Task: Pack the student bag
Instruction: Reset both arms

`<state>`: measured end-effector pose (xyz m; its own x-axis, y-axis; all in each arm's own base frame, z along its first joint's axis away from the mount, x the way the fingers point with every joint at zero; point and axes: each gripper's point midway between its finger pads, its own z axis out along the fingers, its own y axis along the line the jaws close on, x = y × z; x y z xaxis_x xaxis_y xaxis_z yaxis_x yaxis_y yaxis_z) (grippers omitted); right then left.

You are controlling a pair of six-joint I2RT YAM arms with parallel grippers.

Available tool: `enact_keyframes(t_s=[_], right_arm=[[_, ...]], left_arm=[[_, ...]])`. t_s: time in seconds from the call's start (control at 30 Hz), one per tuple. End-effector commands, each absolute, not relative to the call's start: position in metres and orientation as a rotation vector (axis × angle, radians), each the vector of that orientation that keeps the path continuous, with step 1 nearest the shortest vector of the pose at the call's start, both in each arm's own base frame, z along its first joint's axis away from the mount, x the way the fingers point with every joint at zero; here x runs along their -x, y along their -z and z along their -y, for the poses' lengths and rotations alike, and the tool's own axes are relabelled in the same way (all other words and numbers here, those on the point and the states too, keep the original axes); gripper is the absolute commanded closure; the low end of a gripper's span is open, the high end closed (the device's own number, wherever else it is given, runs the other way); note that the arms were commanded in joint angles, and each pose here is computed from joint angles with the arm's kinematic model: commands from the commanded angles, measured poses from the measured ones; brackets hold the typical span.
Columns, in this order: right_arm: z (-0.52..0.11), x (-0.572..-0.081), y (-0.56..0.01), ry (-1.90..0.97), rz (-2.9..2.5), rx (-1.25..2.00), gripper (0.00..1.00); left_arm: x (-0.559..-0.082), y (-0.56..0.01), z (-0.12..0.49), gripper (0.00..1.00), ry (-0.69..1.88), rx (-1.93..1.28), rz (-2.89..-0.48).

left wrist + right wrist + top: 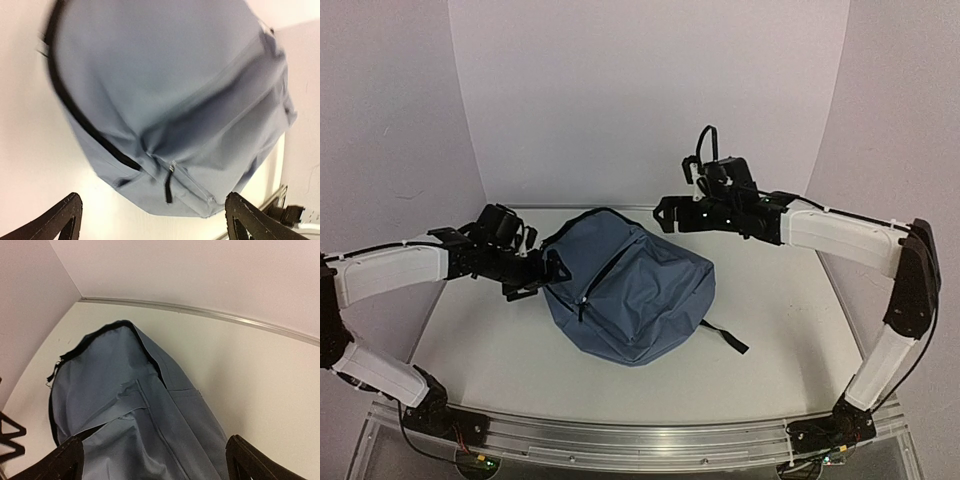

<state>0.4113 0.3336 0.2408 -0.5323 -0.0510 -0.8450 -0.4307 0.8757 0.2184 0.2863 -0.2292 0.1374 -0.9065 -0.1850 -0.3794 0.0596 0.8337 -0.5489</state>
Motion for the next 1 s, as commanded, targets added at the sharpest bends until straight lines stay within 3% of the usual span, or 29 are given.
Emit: enact_keyframes(t_s=[0.0, 0.27, 0.47, 0.73, 0.97], right_arm=[[-0.296, -0.411, -0.266, -0.560, -2.060, 0.242, 0.02], [-0.170, -0.429, -0.240, -0.463, -2.130, -0.081, 0.02], [-0.072, -0.419, -0.260, -0.339, -2.040, -0.285, 0.02], [-0.022, -0.357, -0.352, -0.147, -1.635, -0.262, 0.02], [-0.010, -0.306, -0.370, -0.103, -1.405, -0.200, 0.02]], left_arm=[[-0.307, -0.170, 0.181, 0.00, 0.735, 0.134, -2.529], [-0.336, -0.196, 0.079, 0.00, 0.633, 0.375, -2.399], [-0.327, -0.235, 0.010, 0.00, 0.497, 0.542, -2.216], [-0.290, -0.308, -0.026, 0.00, 0.174, 0.416, -1.930], [-0.263, -0.310, -0.034, 0.00, 0.075, 0.372, -1.841]])
